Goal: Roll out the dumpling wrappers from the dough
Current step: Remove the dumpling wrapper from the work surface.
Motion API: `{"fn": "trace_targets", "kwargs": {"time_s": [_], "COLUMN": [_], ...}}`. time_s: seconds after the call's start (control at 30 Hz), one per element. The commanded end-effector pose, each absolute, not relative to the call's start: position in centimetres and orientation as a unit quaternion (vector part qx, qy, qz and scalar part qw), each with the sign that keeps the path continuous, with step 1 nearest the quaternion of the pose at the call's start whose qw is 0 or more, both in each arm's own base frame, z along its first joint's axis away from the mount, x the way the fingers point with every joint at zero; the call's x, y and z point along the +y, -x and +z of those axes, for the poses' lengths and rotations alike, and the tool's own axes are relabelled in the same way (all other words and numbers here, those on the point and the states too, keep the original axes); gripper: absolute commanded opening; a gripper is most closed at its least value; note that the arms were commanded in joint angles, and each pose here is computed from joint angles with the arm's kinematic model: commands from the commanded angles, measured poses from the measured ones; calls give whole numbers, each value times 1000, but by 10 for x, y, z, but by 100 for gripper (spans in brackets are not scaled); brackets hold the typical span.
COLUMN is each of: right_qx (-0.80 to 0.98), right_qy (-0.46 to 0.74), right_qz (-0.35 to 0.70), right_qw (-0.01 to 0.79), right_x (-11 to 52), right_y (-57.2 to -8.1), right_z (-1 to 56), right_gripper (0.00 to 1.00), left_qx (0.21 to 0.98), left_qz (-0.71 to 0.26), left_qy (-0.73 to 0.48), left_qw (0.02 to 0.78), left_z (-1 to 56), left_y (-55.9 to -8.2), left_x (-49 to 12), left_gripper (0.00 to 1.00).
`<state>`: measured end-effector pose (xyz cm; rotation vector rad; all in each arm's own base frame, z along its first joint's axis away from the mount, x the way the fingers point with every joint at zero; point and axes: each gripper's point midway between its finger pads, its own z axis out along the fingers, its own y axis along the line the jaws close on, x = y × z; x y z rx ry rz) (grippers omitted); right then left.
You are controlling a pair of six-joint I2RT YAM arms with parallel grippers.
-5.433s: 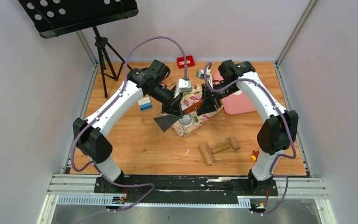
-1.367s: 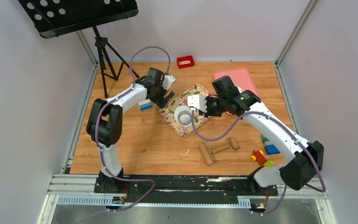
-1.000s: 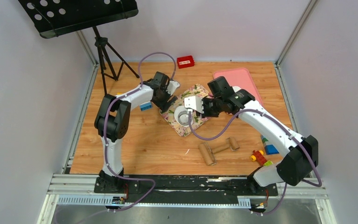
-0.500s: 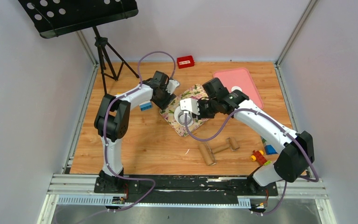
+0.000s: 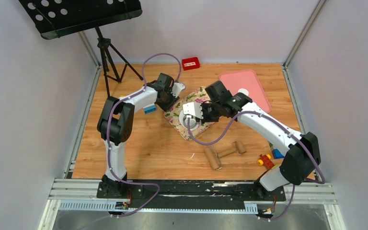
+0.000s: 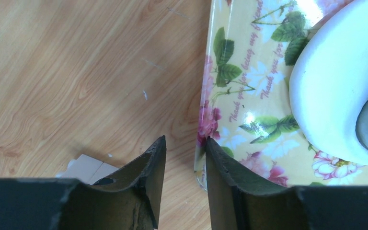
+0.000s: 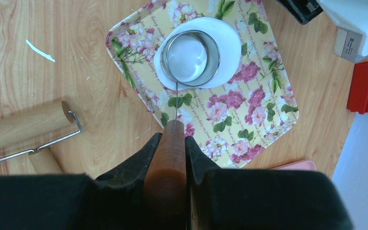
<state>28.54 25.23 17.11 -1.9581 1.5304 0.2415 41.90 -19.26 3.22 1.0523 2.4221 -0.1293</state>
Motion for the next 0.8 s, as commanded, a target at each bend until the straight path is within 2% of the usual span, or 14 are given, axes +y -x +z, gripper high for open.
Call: {"fn": "trace_targets", "kwargs": {"time_s": [0.0, 0.4, 0.77], "right_qx": [569, 574, 590], "right_qy": [748, 750, 742], "right_qz": [55, 26, 4], "right_qw": [336, 328, 318], "right_x": [255, 242, 238], "right_y": [-302, -303, -315], "right_z": [175, 171, 162], "right_gripper": [0, 0, 0], "left_qx": [880, 879, 870], "left_qz": [-54, -44, -41], "left_qy": [-407, -417, -446], "left_qw": [239, 226, 204], "left_z": [27, 21, 10], "left_y": [-417, -414, -405], "left_x": [-198, -197, -201], "left_gripper": [39, 1, 0]}}
